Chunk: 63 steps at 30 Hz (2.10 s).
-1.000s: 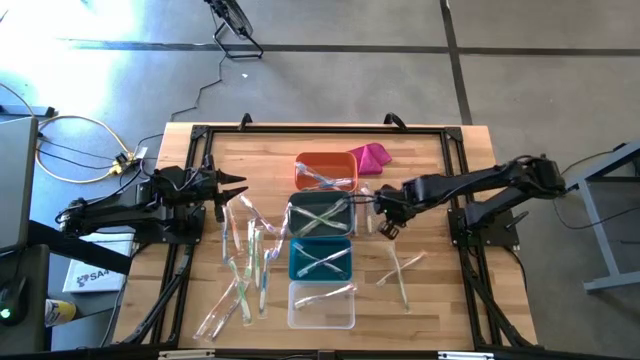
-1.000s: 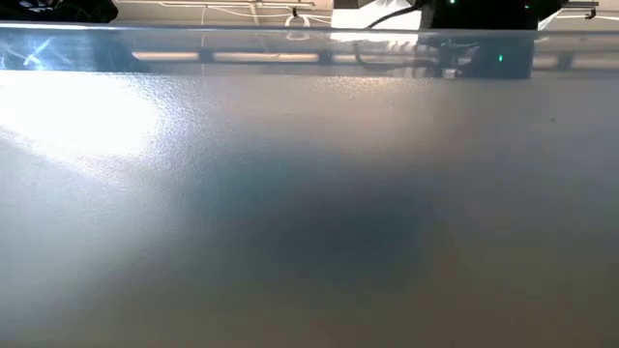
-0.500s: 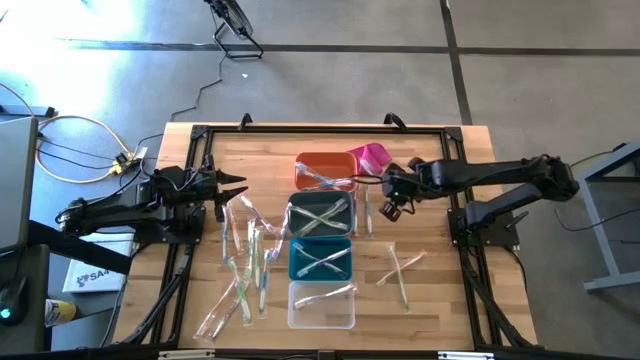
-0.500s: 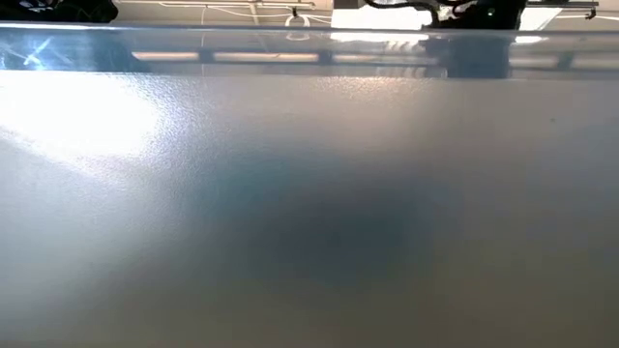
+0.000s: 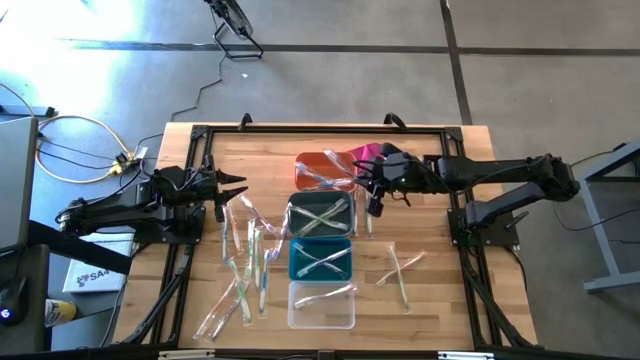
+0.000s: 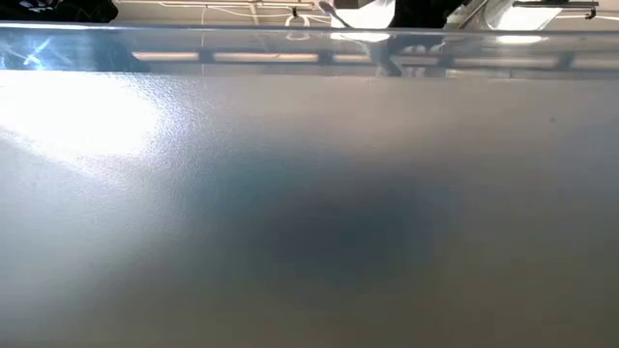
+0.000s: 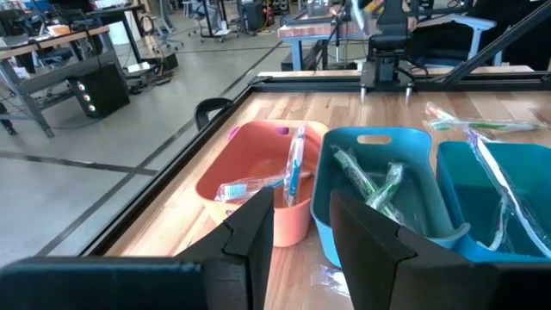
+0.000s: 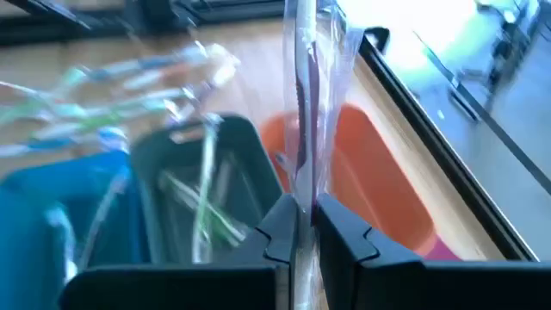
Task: Pick & Place Toothbrushes
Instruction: Put the purple toothbrush into the blue bin
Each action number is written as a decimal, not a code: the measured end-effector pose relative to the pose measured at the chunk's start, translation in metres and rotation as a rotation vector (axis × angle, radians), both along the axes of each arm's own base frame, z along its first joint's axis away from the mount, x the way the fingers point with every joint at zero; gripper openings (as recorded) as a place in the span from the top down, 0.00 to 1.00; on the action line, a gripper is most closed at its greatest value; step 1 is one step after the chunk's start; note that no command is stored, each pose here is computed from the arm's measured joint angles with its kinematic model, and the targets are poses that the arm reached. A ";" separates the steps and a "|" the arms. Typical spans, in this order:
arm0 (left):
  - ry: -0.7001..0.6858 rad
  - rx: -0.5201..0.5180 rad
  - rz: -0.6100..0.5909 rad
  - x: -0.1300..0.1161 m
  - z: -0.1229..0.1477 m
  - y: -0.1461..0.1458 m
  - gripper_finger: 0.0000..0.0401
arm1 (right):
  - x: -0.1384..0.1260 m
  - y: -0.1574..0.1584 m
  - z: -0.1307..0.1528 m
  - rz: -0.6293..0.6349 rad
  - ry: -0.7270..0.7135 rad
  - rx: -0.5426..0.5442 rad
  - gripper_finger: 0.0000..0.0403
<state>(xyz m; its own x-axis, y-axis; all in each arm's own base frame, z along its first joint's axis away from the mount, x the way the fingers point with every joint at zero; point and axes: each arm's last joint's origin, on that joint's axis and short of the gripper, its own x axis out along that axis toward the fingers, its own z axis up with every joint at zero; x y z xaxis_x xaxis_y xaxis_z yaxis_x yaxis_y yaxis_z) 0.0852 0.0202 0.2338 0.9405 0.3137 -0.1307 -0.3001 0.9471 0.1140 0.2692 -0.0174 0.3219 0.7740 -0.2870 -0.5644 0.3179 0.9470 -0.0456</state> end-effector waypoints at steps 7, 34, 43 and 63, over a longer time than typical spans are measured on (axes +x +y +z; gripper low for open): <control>0.000 0.000 0.001 0.000 0.000 0.000 0.72 | 0.012 0.000 -0.002 0.042 -0.047 -0.002 0.95; 0.000 0.002 0.001 0.000 0.000 0.000 0.72 | 0.059 0.040 -0.049 0.268 -0.001 0.221 0.96; -0.001 -0.003 0.001 0.000 0.000 0.000 0.72 | 0.057 0.065 -0.049 0.257 -0.011 0.251 0.96; 0.015 -0.057 0.009 0.000 -0.003 0.000 0.72 | 0.083 0.107 -0.104 0.305 0.089 0.320 0.96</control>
<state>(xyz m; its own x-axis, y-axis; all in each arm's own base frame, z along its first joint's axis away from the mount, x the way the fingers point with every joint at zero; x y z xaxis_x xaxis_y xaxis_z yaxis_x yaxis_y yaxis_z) 0.0848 0.0201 0.2306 0.9355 0.3134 -0.1631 -0.3069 0.9496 0.0645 0.3519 0.0897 0.2179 0.7409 0.1465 -0.6555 0.0298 0.9678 0.2501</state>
